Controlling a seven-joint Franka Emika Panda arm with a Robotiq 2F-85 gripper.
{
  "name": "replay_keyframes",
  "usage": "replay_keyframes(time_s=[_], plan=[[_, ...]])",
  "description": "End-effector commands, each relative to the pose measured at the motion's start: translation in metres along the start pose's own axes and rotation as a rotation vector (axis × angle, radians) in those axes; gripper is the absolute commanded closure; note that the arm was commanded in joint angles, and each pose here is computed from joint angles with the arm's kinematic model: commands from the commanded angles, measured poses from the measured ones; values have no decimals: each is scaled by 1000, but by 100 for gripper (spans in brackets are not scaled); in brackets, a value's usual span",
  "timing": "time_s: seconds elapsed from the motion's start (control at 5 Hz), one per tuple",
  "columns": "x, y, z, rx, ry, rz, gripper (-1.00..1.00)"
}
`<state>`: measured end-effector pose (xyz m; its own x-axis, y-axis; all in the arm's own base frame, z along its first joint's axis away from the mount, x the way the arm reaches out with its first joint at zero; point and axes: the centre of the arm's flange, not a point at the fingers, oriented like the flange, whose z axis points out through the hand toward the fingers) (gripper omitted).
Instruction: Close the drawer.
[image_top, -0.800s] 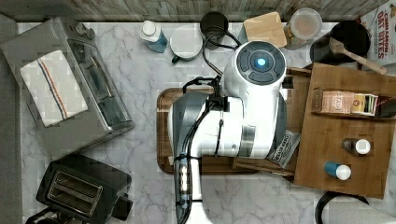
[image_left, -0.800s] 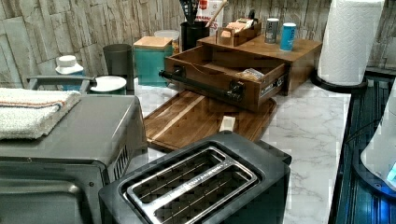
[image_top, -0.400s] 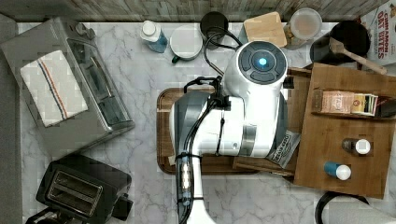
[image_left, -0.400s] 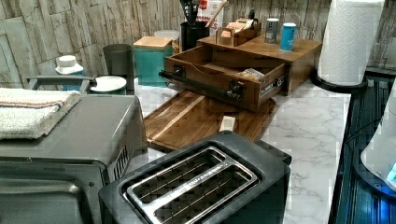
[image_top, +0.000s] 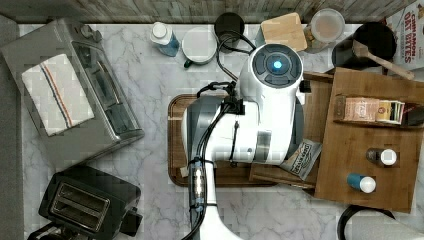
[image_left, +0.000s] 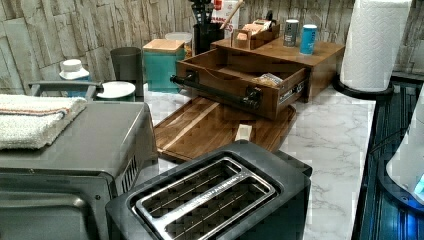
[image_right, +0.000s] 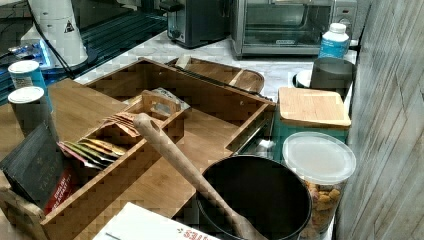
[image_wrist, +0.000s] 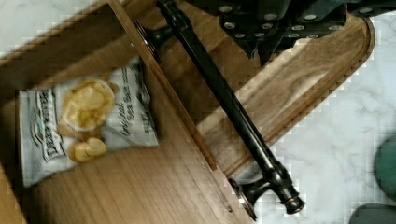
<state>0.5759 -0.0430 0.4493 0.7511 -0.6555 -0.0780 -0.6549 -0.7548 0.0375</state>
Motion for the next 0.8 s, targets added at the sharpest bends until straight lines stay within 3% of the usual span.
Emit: replay_keyframes(time_s=[0.2,0.6,0.8], plan=[[-42,-42,15,73,64,-187,100],[-68,-84,39,43,148,-322,100],[-63,-90,53,40,122,-389,100]])
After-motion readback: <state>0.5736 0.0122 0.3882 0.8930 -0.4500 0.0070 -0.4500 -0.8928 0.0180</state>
